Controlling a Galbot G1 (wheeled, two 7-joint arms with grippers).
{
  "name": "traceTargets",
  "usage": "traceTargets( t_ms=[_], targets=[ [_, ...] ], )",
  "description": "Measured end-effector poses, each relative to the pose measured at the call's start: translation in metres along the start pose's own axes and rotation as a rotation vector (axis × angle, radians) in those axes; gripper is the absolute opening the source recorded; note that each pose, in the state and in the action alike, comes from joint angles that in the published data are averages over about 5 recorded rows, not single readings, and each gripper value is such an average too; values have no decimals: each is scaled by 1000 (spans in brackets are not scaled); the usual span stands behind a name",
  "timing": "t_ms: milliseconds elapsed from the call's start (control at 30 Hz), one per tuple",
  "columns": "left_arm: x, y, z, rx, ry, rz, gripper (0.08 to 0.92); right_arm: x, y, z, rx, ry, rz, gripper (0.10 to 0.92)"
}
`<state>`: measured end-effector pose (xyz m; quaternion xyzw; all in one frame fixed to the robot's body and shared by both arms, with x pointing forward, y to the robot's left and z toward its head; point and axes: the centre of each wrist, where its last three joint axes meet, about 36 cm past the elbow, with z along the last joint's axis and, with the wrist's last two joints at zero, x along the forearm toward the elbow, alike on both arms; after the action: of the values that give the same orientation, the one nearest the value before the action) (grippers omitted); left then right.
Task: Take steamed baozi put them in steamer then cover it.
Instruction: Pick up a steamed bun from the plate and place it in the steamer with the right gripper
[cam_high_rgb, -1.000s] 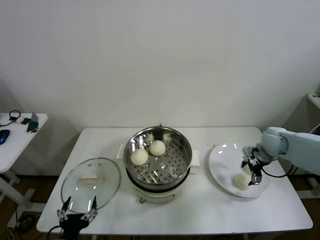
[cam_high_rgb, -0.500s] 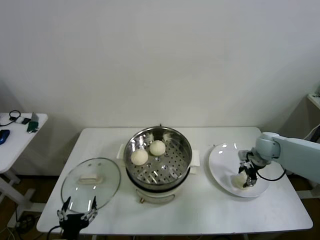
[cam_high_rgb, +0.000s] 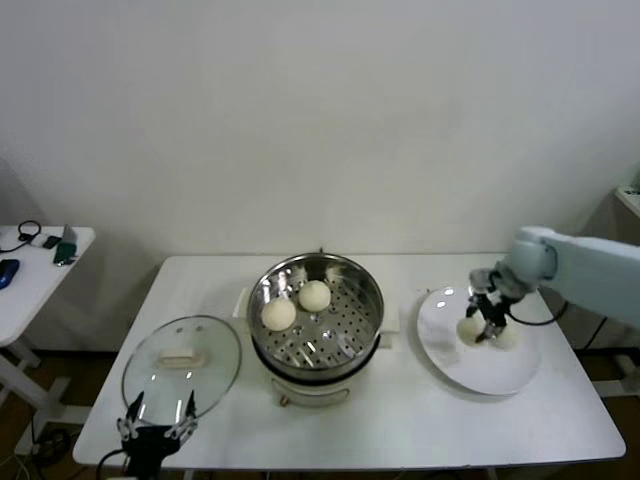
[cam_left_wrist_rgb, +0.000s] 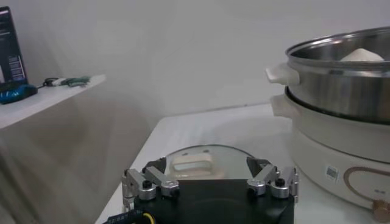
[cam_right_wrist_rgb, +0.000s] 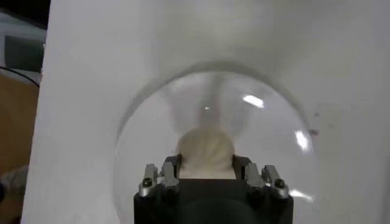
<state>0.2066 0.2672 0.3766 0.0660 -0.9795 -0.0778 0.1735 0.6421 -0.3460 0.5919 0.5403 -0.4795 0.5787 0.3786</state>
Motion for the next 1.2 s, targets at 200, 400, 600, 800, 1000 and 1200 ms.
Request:
traceTargets(
  t_ms=[200, 400, 600, 800, 1000, 1200],
  targets=[
    [2, -1, -2, -3, 0, 1, 823, 104, -46, -72, 300, -49, 106, 585],
    [5, -1, -2, -4, -3, -3, 823, 162, -51, -171, 643, -82, 147, 585],
    [7, 1, -5, -4, -11, -14, 823, 157, -29, -258, 945, -69, 97, 585],
    [9, 4, -4, -8, -14, -28, 823, 118, -10, -311, 1149, -41, 31, 586],
    [9, 4, -2, -8, -16, -31, 823, 71, 0, -336, 1265, -10, -12, 593],
    [8, 5, 0, -10, -14, -35, 823, 30, 5, -352, 1327, 0, -19, 594]
  ],
)
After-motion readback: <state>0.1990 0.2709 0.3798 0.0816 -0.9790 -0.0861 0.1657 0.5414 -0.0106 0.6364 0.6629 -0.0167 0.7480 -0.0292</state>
